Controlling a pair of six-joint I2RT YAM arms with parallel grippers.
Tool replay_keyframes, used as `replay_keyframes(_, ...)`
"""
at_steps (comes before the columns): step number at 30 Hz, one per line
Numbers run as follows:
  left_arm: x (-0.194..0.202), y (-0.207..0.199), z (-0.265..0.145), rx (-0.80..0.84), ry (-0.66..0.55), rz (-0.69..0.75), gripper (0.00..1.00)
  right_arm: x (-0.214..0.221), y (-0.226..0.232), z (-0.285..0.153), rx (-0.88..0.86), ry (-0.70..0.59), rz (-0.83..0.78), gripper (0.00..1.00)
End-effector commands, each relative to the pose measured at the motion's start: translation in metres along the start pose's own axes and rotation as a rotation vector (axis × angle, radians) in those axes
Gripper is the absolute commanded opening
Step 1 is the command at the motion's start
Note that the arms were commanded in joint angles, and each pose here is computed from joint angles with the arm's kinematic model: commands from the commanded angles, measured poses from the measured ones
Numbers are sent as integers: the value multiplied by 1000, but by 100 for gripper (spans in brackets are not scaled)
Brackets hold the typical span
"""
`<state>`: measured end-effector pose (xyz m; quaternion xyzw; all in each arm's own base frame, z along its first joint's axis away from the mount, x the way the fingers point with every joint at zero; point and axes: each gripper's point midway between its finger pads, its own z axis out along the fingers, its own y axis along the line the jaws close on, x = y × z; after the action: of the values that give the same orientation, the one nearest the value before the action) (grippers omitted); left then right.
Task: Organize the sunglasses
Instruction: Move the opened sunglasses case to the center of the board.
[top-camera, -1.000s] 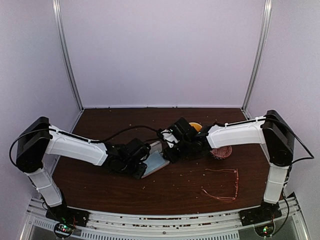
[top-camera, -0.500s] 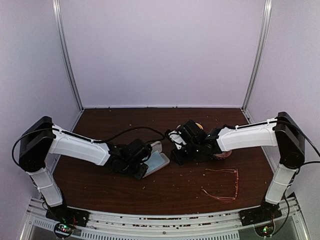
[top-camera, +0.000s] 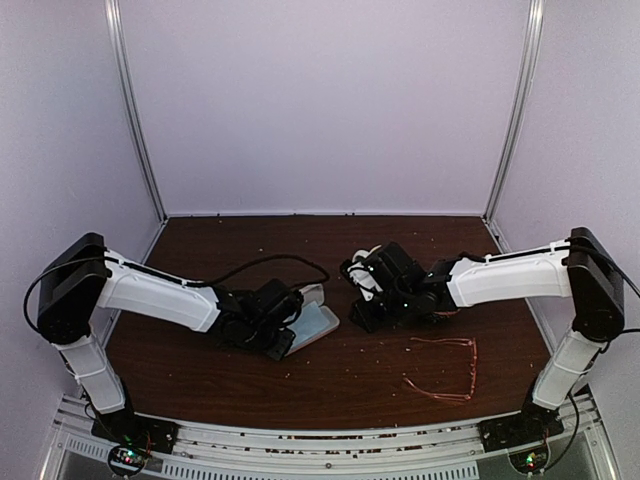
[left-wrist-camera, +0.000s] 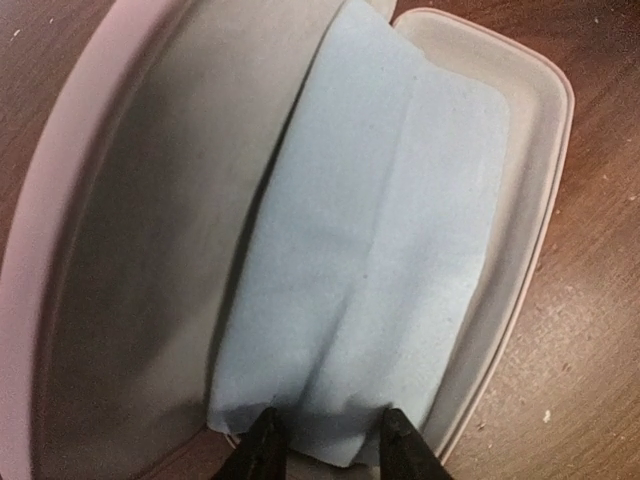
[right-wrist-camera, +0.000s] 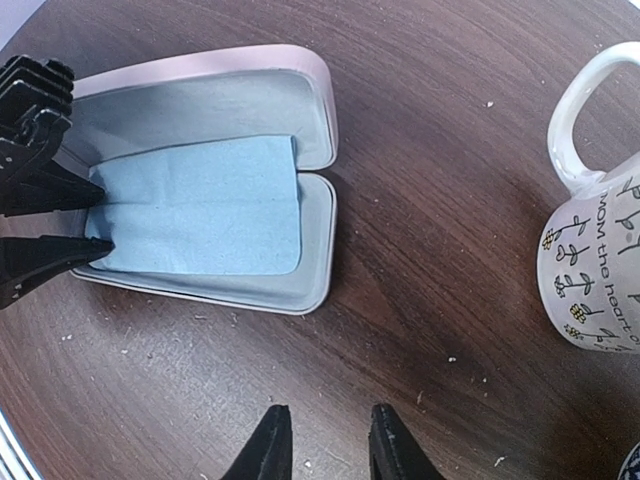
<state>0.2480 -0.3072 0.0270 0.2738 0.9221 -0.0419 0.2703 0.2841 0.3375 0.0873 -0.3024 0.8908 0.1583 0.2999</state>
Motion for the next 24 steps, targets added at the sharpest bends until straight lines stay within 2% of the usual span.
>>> replay_keyframes(1, 8, 6, -5, -18, 6, 5, 34, -3, -7, -4, 23, -23, 25, 27)
replay_keyframes(18, 26, 26, -22, -66, -3, 8, 35, 8, -9, -4, 26, -19, 50, 28)
replay_keyframes(24, 18, 28, -32, -69, -43, 13, 35, 18, -23, -22, 91, -21, 100, 29)
